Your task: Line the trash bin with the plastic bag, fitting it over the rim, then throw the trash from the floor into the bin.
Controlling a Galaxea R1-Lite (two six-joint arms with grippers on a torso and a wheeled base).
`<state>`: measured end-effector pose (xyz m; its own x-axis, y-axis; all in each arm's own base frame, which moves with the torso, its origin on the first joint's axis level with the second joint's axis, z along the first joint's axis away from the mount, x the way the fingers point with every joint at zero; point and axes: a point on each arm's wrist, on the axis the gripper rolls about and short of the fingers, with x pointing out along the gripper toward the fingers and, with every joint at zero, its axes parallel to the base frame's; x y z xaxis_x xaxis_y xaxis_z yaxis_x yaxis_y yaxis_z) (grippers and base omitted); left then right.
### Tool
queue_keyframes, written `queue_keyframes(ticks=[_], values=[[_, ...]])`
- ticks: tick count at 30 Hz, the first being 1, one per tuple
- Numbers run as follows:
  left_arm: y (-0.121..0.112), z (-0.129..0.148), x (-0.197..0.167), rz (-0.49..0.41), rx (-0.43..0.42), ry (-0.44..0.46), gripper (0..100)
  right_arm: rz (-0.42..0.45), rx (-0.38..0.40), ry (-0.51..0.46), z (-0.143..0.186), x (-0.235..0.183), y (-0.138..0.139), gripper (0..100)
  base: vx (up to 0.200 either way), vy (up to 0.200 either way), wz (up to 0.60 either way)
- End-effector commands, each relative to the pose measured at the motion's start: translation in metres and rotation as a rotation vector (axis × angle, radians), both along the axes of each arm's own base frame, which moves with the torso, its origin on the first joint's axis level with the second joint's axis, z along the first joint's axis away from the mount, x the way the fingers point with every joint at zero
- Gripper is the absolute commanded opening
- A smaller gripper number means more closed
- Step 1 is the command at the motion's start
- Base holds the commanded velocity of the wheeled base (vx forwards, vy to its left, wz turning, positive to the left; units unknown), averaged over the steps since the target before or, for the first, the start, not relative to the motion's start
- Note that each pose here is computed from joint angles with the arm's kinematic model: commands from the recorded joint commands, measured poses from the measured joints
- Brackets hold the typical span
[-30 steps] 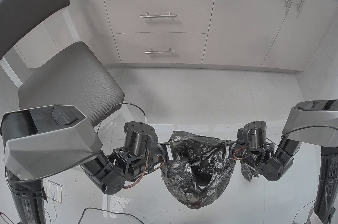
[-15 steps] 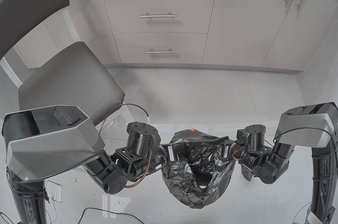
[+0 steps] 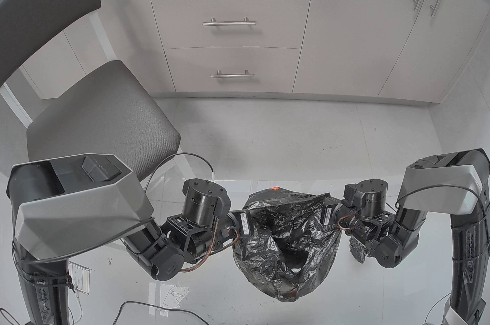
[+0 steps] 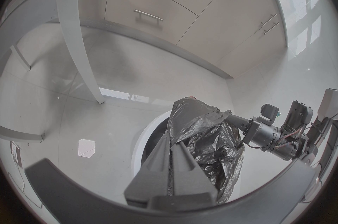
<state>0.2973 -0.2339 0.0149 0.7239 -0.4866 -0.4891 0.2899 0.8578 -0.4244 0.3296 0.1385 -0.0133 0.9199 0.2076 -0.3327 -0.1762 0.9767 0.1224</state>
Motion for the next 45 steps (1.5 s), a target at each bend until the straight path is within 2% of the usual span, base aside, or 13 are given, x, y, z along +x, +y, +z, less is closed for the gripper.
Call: queue_keyframes(ticks=[1, 2, 19, 24, 27, 29, 41, 45], values=[[0.001, -0.004, 0.001, 0.004, 0.005, 0.008, 0, 0.002, 0.0, 0.0, 0.0, -0.001, 0.001, 0, 0.0, 0.0, 0.0], [0.001, -0.004, 0.001, 0.003, 0.006, 0.007, 100, 0.003, 0.0, 0.002, 0.0, -0.001, 0.0, 100, 0.0, 0.0, 0.0], [0.002, -0.015, 0.001, -0.004, 0.058, 0.003, 100, 0.016, 0.01, 0.002, -0.004, -0.002, 0.003, 100, 0.0, 0.0, 0.0], [0.002, -0.018, 0.002, 0.017, 0.075, -0.001, 100, 0.022, 0.029, -0.043, 0.002, -0.005, 0.004, 100, 0.0, 0.0, 0.0], [0.002, -0.024, 0.002, 0.008, 0.098, 0.002, 100, 0.088, 0.044, -0.043, 0.007, -0.016, 0.01, 100, 0.0, 0.0, 0.0], [0.002, -0.027, 0.002, -0.001, 0.116, -0.004, 100, 0.098, 0.042, -0.035, 0.005, -0.018, 0.012, 100, 0.0, 0.0, 0.0], [0.004, -0.036, 0.004, -0.003, 0.181, -0.021, 100, 0.07, 0.032, -0.02, -0.009, -0.007, 0.007, 100, 0.0, 0.0, 0.0], [0.004, -0.031, 0.014, 0.037, 0.181, -0.051, 100, 0.056, 0.035, -0.033, -0.008, -0.002, 0.006, 100, 0.0, 0.0, 0.0]])
